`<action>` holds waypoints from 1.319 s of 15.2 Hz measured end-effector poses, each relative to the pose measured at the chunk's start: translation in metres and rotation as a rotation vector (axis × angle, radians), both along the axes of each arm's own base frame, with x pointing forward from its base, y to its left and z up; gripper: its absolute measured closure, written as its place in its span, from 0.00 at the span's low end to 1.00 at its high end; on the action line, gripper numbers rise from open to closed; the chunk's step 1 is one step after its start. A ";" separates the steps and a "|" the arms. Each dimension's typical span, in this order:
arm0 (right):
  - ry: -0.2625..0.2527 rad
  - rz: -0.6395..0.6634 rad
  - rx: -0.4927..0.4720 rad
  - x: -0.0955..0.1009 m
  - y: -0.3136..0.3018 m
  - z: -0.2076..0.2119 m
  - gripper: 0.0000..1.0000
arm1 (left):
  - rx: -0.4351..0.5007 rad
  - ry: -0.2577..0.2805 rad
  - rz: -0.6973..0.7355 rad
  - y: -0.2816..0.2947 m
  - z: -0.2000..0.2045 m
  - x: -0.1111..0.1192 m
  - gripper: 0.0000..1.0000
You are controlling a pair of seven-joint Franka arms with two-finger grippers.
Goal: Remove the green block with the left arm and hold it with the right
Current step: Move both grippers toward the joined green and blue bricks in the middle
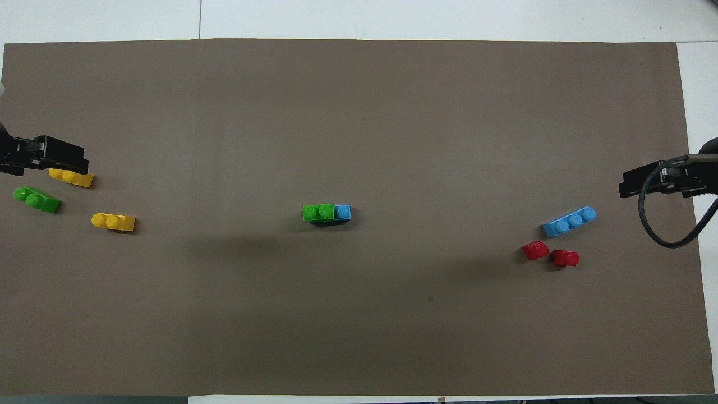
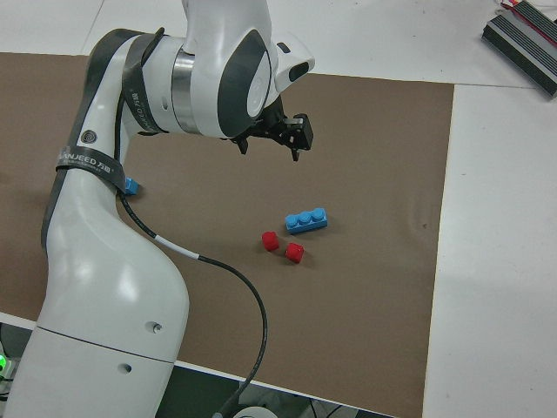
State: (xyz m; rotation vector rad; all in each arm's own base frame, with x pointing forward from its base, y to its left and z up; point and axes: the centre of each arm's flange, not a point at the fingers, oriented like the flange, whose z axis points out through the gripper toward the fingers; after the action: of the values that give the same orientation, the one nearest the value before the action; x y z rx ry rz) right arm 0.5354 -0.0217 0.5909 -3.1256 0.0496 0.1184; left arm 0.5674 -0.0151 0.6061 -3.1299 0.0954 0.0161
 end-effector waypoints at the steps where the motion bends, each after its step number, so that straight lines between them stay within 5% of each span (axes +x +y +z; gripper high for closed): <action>1: 0.000 0.000 0.000 0.000 0.000 0.000 0.00 | 0.000 0.000 0.000 0.000 0.000 0.000 0.00; 10: -0.023 -0.017 -0.002 0.003 -0.001 0.000 0.00 | 0.000 -0.002 0.000 0.000 0.000 0.000 0.00; 17: -0.058 -0.544 -0.026 0.011 0.058 -0.038 0.00 | -0.002 -0.005 0.050 -0.001 -0.001 0.001 0.00; 20: 0.015 -0.848 0.051 0.013 0.116 -0.067 0.00 | -0.008 -0.024 0.181 -0.020 -0.006 0.003 0.00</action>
State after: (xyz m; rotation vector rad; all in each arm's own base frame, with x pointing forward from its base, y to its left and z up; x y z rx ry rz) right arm 0.5480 0.0944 0.5239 -2.7575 1.2956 0.1203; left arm 0.5702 -0.0346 0.6002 -3.1340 -0.1884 -0.0204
